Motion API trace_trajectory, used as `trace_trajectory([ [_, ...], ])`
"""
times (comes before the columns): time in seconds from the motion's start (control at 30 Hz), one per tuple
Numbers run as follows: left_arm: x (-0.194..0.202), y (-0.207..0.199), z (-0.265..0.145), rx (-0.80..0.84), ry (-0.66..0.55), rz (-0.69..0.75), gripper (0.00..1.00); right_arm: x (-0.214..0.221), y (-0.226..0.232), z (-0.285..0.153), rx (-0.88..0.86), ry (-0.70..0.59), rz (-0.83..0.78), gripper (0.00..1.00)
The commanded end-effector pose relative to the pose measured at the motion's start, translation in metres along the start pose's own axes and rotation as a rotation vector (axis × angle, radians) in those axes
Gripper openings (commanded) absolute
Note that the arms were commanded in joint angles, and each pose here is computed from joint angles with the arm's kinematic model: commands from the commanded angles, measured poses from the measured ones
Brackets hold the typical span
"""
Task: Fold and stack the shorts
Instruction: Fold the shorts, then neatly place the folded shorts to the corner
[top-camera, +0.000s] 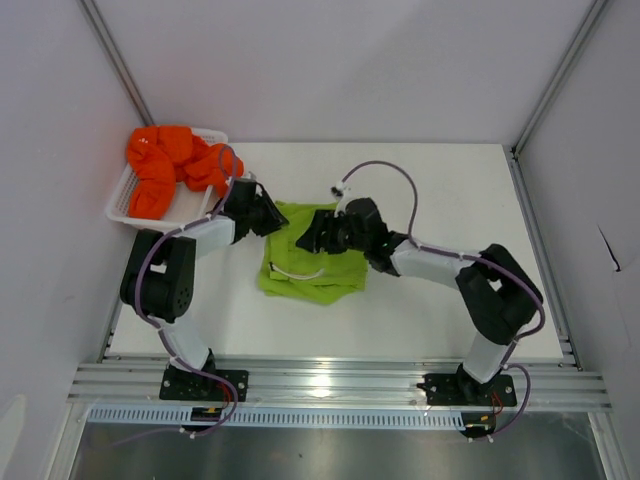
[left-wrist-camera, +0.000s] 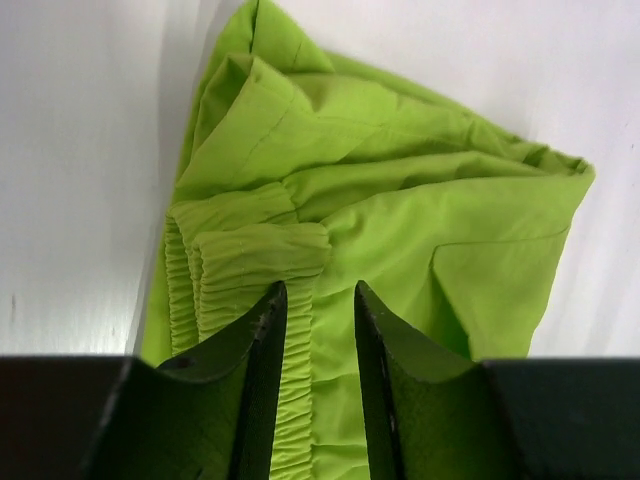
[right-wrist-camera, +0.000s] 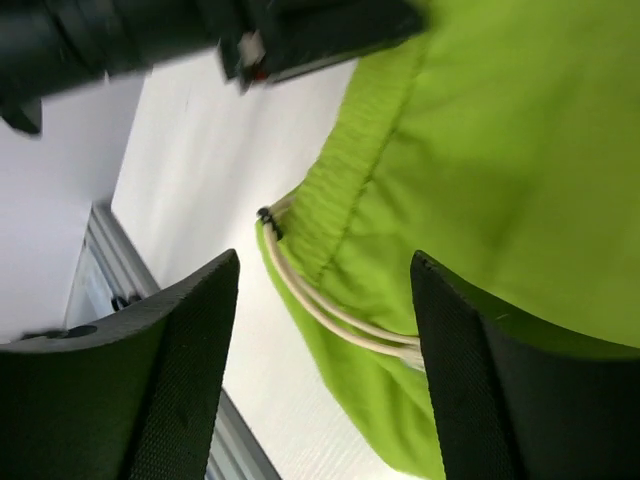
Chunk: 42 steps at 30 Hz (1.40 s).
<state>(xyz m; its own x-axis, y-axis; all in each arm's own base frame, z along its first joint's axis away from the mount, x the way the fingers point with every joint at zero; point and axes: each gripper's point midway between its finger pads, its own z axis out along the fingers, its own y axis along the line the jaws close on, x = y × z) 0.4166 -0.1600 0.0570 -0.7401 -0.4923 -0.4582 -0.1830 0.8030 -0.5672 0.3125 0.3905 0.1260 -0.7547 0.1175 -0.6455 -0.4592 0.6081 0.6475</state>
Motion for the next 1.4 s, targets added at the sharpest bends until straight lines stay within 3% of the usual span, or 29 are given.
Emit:
trace_trajectory([
  [0.0, -0.028, -0.018, 0.0, 0.0, -0.046, 0.079, 0.37, -0.061, -0.034, -0.037, 0.111, -0.101, 0.0, 0.72],
  [0.23, -0.041, -0.037, -0.01, 0.006, -0.062, 0.128, 0.44, -0.113, -0.128, -0.071, 0.21, -0.149, 0.123, 0.76],
  [0.37, -0.056, -0.049, -0.029, -0.006, -0.09, 0.151, 0.61, -0.122, -0.158, -0.066, 0.183, -0.13, 0.172, 0.77],
  [0.43, -0.063, -0.054, -0.043, -0.007, -0.116, 0.151, 0.64, -0.118, -0.175, -0.058, 0.184, -0.109, 0.204, 0.78],
  [0.57, -0.054, -0.056, -0.064, 0.02, -0.125, 0.133, 0.69, -0.122, -0.183, -0.041, 0.158, -0.089, 0.2, 0.78],
  [0.97, -0.007, -0.046, -0.118, 0.08, -0.137, 0.11, 0.7, -0.103, -0.198, -0.005, 0.059, 0.0, 0.245, 0.76],
  [1.13, 0.004, -0.038, -0.134, 0.074, -0.149, 0.12, 0.7, -0.093, -0.2, 0.006, 0.041, 0.014, 0.255, 0.64],
  [1.27, 0.009, -0.031, -0.136, 0.065, -0.151, 0.12, 0.7, -0.091, -0.199, 0.01, 0.035, -0.006, 0.276, 0.42],
  [1.3, 0.011, -0.03, -0.136, 0.064, -0.148, 0.12, 0.7, -0.097, -0.197, 0.011, 0.021, -0.033, 0.289, 0.31],
  [1.37, 0.013, -0.029, -0.136, 0.062, -0.143, 0.121, 0.7, -0.098, -0.198, 0.008, 0.024, -0.057, 0.317, 0.19],
])
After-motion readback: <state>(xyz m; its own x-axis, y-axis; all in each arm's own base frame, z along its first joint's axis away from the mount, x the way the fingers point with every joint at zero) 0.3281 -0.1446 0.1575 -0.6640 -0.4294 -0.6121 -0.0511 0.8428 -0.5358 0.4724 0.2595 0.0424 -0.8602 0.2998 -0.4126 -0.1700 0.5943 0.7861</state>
